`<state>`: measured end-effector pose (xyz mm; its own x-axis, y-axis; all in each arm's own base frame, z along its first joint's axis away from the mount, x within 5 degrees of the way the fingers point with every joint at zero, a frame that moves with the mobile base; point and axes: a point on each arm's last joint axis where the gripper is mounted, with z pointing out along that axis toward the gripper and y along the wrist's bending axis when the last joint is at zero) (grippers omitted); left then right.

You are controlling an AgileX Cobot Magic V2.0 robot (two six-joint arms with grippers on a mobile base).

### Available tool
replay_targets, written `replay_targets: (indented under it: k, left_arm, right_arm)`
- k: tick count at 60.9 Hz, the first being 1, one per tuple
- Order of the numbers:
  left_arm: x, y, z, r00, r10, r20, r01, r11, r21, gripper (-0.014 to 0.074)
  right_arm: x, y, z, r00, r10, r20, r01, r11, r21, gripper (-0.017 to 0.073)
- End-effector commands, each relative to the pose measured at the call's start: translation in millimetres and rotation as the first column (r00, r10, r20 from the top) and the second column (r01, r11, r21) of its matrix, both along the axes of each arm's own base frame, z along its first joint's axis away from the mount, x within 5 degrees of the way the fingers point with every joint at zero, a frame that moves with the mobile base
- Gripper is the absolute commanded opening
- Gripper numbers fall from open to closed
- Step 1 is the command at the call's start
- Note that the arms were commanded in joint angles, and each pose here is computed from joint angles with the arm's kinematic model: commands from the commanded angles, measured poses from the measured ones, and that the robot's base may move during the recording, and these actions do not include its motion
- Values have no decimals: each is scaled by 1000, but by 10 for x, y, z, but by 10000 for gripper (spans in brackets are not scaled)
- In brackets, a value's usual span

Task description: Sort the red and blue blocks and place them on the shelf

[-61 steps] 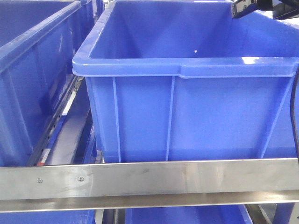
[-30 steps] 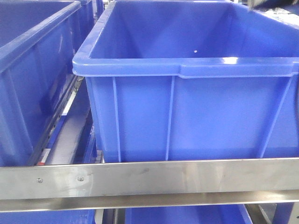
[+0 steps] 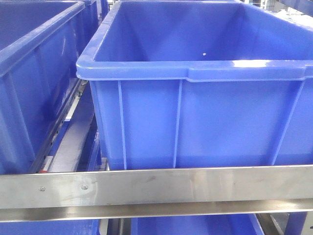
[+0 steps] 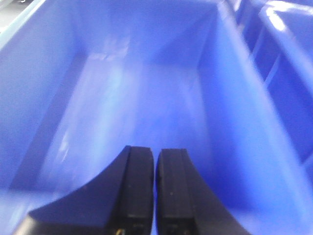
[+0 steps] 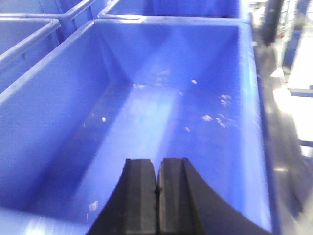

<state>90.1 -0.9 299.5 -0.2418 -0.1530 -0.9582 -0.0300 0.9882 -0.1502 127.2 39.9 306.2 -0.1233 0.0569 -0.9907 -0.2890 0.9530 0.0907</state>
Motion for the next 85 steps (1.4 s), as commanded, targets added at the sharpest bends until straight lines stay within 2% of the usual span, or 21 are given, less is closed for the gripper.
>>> replay_targets:
  k: [1, 9, 68, 70, 74, 85]
  left_arm:
    - [-63, -10, 94, 995, -23, 99, 24, 1000, -9, 141]
    - [-105, -3, 46, 994, -23, 107, 24, 1000, -10, 141]
    - [-104, -3, 35, 995, -22, 101, 23, 1000, -9, 141]
    - [-104, -3, 35, 995, -22, 101, 23, 1000, -9, 141]
    - [-104, -3, 35, 995, -22, 101, 23, 1000, -9, 141]
    - [-104, -3, 35, 995, -22, 101, 23, 1000, -9, 141]
  right_arm:
    - [-133, -37, 129, 993, 5, 119, -7, 1000, 23, 56]
    - [-241, -72, 93, 989, 3, 145, -8, 999, 31, 56]
    - [-295, -94, 81, 991, -3, 136, -1, 1000, 29, 56]
    - [-317, -105, 83, 989, -7, 146, 3, 999, 32, 56]
    - [-370, -150, 86, 982, -33, 185, 35, 999, -7, 56]
    - [-568, -284, -101, 962, -139, 236, 141, 990, 7, 56]
